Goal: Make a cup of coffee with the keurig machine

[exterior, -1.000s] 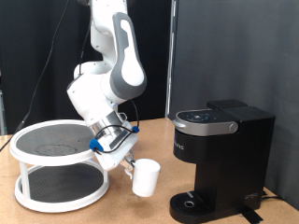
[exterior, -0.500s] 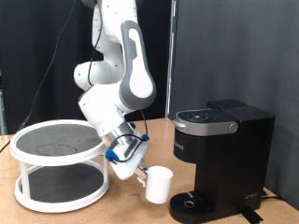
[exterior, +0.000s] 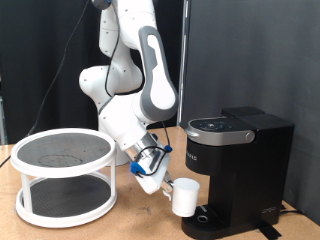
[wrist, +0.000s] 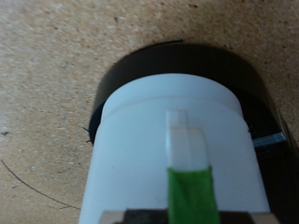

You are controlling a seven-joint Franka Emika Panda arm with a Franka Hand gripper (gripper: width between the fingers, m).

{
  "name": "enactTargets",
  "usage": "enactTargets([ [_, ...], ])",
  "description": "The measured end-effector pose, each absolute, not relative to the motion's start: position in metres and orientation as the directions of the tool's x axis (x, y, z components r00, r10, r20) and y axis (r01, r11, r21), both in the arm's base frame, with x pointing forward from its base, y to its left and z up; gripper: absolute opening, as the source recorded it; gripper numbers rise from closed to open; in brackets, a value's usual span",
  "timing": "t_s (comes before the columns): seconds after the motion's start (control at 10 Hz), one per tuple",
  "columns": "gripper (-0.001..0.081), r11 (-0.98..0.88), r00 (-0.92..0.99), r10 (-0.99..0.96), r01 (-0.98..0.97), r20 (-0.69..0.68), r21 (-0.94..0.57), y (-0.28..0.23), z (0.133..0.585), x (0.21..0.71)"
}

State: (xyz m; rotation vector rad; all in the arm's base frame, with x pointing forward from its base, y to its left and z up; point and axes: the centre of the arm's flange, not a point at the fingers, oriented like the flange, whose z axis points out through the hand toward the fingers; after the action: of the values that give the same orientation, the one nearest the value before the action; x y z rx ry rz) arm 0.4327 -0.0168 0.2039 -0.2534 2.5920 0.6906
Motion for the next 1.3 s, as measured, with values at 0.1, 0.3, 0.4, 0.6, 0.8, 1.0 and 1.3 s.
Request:
enactTargets([
  [0.1, 0.0004, 0.860, -0.887, -0.058, -0.278, -0.458, 0.428, -0.011, 0.201, 0.433],
  [0.3, 0.0004, 0.862, -0.885, -0.055, -0.276, -0.462, 0.425, 0.000, 0.198, 0.434],
  [0.4, 0.0004, 0.861, -0.883, -0.054, -0.278, -0.466, 0.426, 0.005, 0.197, 0.434],
  [0.6, 0.0004, 0.858, -0.880, -0.054, -0.282, -0.472, 0.429, 0.013, 0.193, 0.435],
  [0.8, 0.0004, 0.858, -0.875, -0.047, -0.283, -0.482, 0.429, 0.019, 0.192, 0.435],
  [1.0, 0.0004, 0.857, -0.874, -0.039, -0.279, -0.485, 0.434, 0.022, 0.193, 0.436],
  [1.3, 0.0004, 0.863, -0.874, -0.024, -0.263, -0.485, 0.432, 0.022, 0.191, 0.440],
])
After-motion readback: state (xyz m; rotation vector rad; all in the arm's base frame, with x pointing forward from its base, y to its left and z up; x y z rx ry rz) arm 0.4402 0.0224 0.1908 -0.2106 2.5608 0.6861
